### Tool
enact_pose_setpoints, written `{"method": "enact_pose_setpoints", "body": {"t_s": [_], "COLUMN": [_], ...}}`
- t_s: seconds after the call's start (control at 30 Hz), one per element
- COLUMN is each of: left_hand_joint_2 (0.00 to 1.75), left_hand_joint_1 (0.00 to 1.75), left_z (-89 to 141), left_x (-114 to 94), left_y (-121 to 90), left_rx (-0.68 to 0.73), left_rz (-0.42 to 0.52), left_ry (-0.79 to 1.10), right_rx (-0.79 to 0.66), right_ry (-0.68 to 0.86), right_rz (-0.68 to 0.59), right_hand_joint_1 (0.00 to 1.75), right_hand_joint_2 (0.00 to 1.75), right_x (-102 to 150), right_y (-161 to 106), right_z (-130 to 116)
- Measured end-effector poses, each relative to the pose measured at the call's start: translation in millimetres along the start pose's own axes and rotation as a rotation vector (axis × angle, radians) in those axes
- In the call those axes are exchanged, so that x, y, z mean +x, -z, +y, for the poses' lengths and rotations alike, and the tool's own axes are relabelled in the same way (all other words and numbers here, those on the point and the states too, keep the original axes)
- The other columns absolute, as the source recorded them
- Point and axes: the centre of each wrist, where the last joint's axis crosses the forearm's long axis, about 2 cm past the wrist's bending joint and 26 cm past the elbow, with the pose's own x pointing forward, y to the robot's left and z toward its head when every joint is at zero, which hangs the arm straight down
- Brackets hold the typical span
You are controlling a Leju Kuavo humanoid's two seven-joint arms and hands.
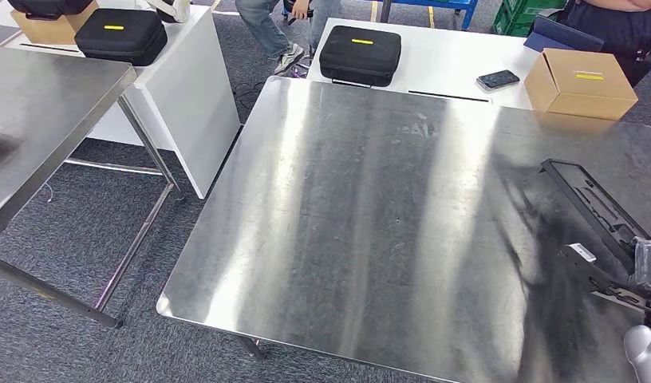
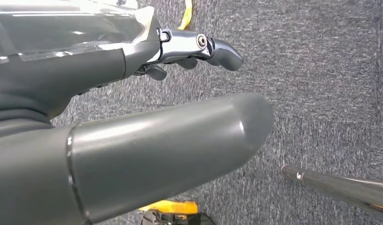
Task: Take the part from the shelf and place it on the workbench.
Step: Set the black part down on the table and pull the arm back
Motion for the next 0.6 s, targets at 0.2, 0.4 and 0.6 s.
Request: {"method": "enact_pose_setpoints", "body": {"t_s": [0.2, 0.4, 0.6], "left_hand_joint_2": [0.44, 0.87, 0.00], "left_hand_joint_1": [0.00, 0.00, 0.00], "left_z": [0, -2, -3], "left_x": [1, 4, 5], "left_y": [0, 2, 2], "left_rx": [0.003, 0.005, -0.006], "left_rz": [0.002, 0.022, 0.061], "left_ry": [0.053, 0.061, 0.080], "right_rx": [0.018, 0.034, 0.025], "right_ry": [-0.022, -0.034, -0.030], "right_rz": [0.000, -0.002, 0.002], "right_hand_joint_1": [1.31, 0.00, 0.00], "right_hand_joint_2": [1.31, 0.00, 0.00], "right_x": [6, 8, 7], "right_y": [-6, -14, -15], "right_z": [7, 11, 6]}}
